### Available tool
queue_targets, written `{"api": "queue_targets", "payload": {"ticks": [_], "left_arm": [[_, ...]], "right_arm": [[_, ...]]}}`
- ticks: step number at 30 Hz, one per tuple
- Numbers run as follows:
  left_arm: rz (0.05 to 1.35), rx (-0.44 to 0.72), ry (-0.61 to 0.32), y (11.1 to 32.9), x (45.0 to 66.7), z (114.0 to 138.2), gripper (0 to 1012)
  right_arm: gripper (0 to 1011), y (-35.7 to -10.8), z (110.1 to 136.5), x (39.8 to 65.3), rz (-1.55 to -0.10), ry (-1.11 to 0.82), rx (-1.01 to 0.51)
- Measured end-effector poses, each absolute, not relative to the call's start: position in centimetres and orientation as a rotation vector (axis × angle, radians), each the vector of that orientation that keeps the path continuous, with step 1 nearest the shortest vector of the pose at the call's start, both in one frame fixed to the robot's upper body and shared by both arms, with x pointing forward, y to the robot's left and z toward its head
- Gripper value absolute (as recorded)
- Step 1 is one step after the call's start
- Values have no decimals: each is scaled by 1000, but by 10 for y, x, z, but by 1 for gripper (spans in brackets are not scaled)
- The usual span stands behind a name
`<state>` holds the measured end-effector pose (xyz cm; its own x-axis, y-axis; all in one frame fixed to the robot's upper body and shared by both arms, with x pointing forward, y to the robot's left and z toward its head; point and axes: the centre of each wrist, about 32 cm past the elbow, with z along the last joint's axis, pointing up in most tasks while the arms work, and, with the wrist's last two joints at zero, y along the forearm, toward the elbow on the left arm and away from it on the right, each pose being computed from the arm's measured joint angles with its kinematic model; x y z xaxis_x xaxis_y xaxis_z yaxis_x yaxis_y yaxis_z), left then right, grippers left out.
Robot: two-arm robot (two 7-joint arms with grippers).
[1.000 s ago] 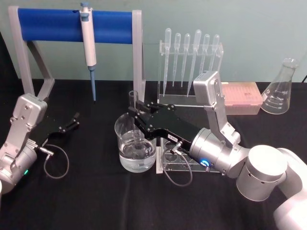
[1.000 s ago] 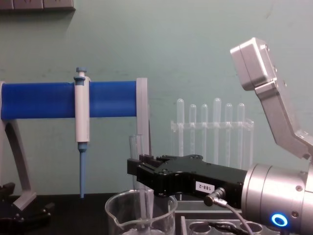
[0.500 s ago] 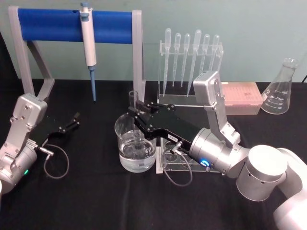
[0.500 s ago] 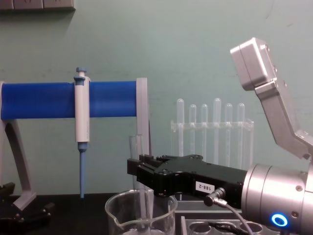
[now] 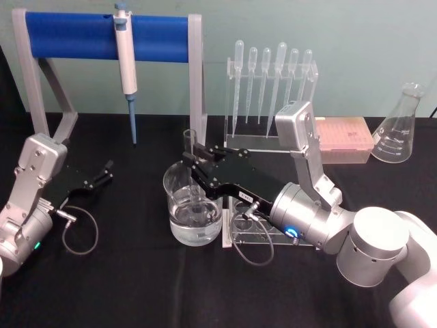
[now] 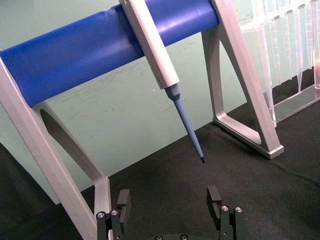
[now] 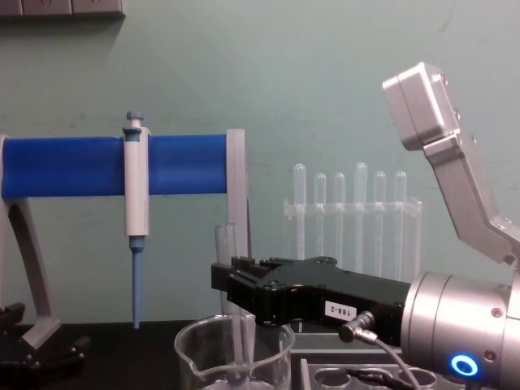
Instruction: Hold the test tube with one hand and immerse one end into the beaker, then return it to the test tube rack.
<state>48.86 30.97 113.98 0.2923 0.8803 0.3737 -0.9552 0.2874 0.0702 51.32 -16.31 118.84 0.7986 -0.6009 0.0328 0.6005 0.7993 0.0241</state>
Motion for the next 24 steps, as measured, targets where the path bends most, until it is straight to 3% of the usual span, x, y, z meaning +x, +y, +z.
{"api": "queue_targets", "payload": {"ticks": [24], "left_arm": [[1248,304,-285,310,489,1140,1000]], "right_arm": [[221,-163,1188,513,-645,-39,13]]}}
